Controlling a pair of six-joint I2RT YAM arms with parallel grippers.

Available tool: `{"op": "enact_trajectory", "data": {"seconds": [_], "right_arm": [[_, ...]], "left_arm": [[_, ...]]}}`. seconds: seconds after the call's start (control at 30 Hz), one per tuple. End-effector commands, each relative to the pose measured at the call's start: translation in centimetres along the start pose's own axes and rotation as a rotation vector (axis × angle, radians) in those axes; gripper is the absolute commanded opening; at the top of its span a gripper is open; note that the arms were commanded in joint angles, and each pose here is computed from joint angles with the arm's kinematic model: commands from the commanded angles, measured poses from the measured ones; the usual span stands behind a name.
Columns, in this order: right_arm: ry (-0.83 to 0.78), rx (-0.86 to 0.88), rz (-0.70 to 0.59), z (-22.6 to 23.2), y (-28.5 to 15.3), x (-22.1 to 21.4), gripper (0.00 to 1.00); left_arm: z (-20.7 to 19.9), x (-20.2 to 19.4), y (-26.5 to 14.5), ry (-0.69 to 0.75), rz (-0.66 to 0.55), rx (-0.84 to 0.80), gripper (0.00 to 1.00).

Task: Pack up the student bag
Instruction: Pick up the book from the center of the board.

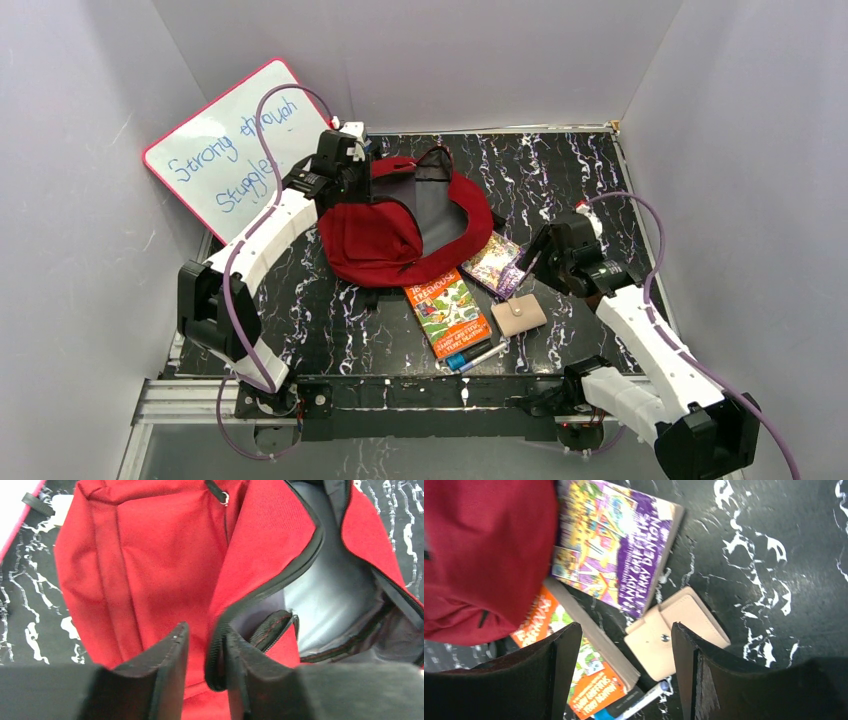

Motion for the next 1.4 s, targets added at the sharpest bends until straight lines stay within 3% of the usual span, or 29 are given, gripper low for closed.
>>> {"op": "enact_trajectory", "data": {"seconds": [0.0,0.1,0.27,0.47,0.83,1.03,1.37], "right_arm": [[0.019,-0.103,0.005,-2.0,1.3,-1.2,0.76],[0.02,-0.108,0.011,-2.4,2.3,-1.6,0.76],[0.011,-0.083,0.046,-2.3,3.7,-1.6,0.77],[0.043,-0.081,0.024,-3.2,4.2,-0.5,0.77],[0.093,-0.141,-0.027,-5.8,3.0,0.4,0.77],[0.096,-0.056,-0.009,-5.2,3.3,0.1,0.77],[0.088,-0.016,0.008,-5.1,3.3,-0.6,0.77]], "left_arm": [[-1.4,2.1,-1.4,-0.023,-0.055,-0.104,0.38],[-2.7,4.8,-2.6,-0.019,-0.116,-0.194,0.47],[-8.1,7.2,-4.3,0.093,-0.174,-0.37,0.49],[-16.3,1.3,-3.8,0.19,-0.04,-0.595,0.48],[-23.2,-8.7,-3.7,0.264,0.154,-0.824,0.43],[-24.2,-11.2,-0.6,0.268,0.22,-0.82,0.41],[-24.4,-11.5,6.1,0.306,0.226,-0.613,0.41]]}}
Point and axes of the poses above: each gripper's point midway between its finger pads, its own y axis out along the fingers, its own z axis along the line the jaws close on, x = y × z, the point moved 7 cm from there along -y, back along the fingers, and after that the axes turned 2 degrees about y, right-handed, at the moved point
